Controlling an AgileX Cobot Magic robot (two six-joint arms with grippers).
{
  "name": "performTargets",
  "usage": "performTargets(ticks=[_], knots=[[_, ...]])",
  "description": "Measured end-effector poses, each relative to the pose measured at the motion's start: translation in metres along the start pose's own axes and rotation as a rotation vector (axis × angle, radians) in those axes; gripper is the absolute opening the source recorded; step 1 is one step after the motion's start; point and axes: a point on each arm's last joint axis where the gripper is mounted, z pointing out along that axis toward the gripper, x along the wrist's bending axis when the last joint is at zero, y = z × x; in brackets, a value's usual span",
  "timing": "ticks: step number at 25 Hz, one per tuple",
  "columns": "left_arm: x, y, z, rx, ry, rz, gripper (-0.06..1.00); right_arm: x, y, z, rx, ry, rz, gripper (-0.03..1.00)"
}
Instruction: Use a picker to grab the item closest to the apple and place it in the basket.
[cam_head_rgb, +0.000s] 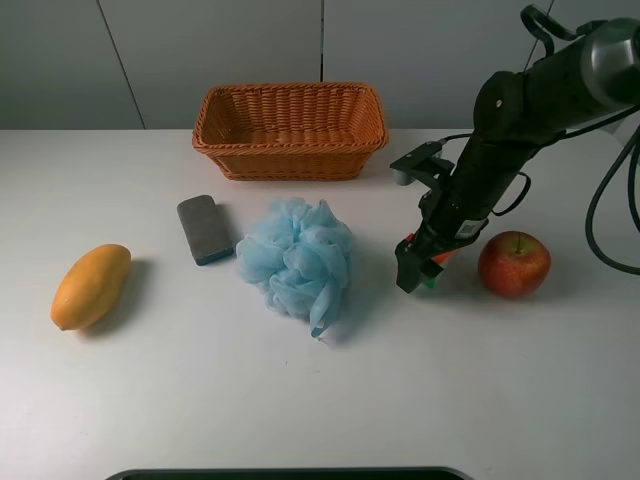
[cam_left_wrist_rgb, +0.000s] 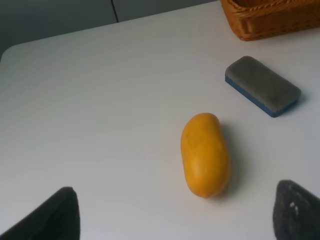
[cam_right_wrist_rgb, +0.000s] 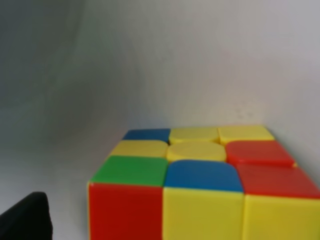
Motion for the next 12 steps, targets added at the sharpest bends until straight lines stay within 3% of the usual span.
performTargets(ticks=[4,8,12], knots=[[0.0,0.0,0.0,0.0,0.0,0.0,0.74,0.0004,0.0004,0.0011,-0.003,0.007,0.01,0.67],[0.0,0.0,0.0,0.0,0.0,0.0,0.74,0.0004,0.0005,0.0011,-0.004,0.007,0.012,0.44],[0.0,0.0,0.0,0.0,0.0,0.0,0.74,0.0002,0.0011,0.0008,-0.008,0.006,0.009,0.44]])
